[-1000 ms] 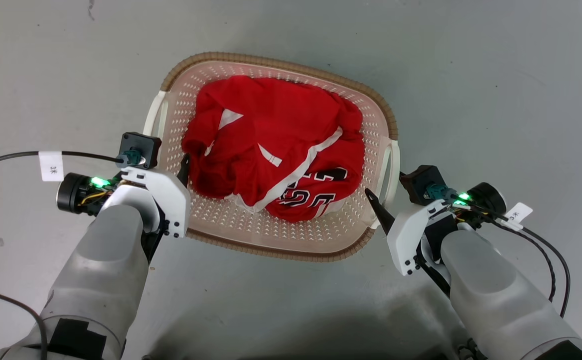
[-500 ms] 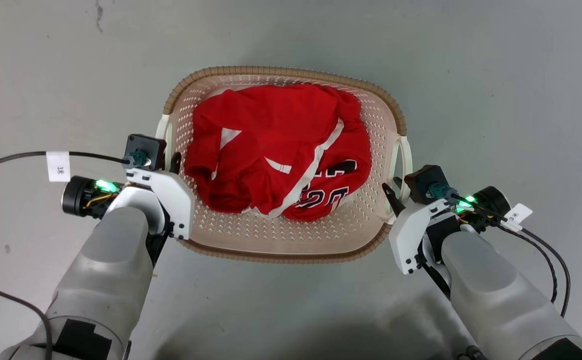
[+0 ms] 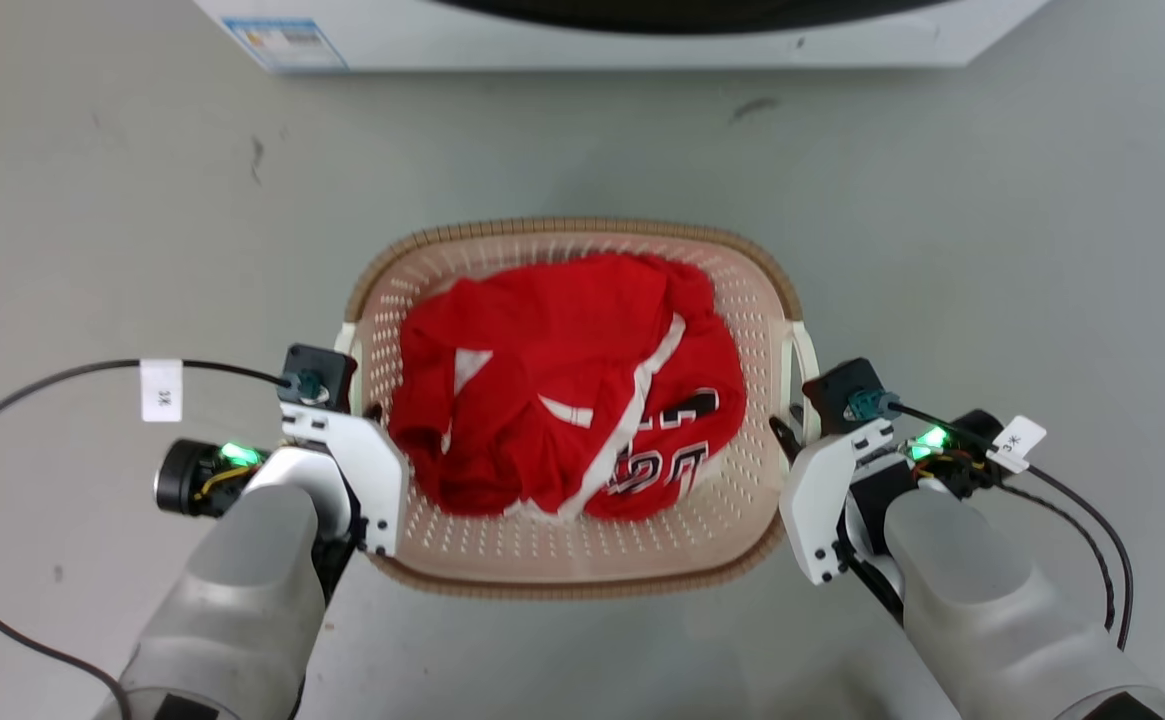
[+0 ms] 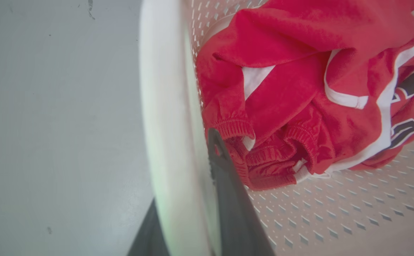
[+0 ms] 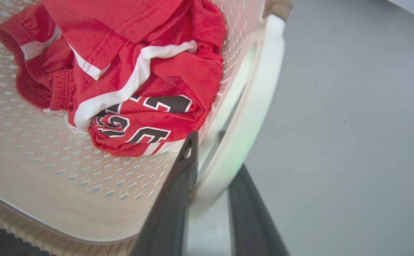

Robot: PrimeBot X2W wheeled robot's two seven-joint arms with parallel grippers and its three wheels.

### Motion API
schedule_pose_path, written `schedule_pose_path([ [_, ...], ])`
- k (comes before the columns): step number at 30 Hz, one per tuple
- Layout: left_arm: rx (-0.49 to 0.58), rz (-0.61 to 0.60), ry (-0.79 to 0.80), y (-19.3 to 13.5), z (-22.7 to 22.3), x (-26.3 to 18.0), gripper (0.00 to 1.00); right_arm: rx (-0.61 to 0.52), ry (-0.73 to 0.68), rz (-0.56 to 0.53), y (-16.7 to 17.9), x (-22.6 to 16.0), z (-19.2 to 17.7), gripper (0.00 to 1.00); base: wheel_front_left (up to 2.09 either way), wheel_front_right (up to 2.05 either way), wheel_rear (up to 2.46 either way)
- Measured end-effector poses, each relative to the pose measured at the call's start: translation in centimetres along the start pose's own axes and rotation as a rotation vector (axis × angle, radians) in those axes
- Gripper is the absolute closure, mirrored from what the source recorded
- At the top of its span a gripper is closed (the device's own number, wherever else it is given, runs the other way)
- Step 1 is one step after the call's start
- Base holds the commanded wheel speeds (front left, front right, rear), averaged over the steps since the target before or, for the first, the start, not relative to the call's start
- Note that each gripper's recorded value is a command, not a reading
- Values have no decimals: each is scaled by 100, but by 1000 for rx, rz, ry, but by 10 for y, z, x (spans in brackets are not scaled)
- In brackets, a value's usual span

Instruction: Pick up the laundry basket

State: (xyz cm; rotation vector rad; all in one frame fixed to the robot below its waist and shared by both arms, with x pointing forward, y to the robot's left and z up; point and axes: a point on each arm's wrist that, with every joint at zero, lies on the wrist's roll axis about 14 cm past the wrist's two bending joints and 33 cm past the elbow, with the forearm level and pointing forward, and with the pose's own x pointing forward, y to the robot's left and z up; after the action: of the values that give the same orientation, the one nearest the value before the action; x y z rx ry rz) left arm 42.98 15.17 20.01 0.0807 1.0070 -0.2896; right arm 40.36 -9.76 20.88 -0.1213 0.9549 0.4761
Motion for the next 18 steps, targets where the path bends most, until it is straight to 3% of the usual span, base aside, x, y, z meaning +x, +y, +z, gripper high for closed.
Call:
schedule_pose_path([
  [18, -1, -9, -19, -19, 20, -78, 100, -68, -32, -52, 10, -70, 38, 100, 0, 0, 0],
])
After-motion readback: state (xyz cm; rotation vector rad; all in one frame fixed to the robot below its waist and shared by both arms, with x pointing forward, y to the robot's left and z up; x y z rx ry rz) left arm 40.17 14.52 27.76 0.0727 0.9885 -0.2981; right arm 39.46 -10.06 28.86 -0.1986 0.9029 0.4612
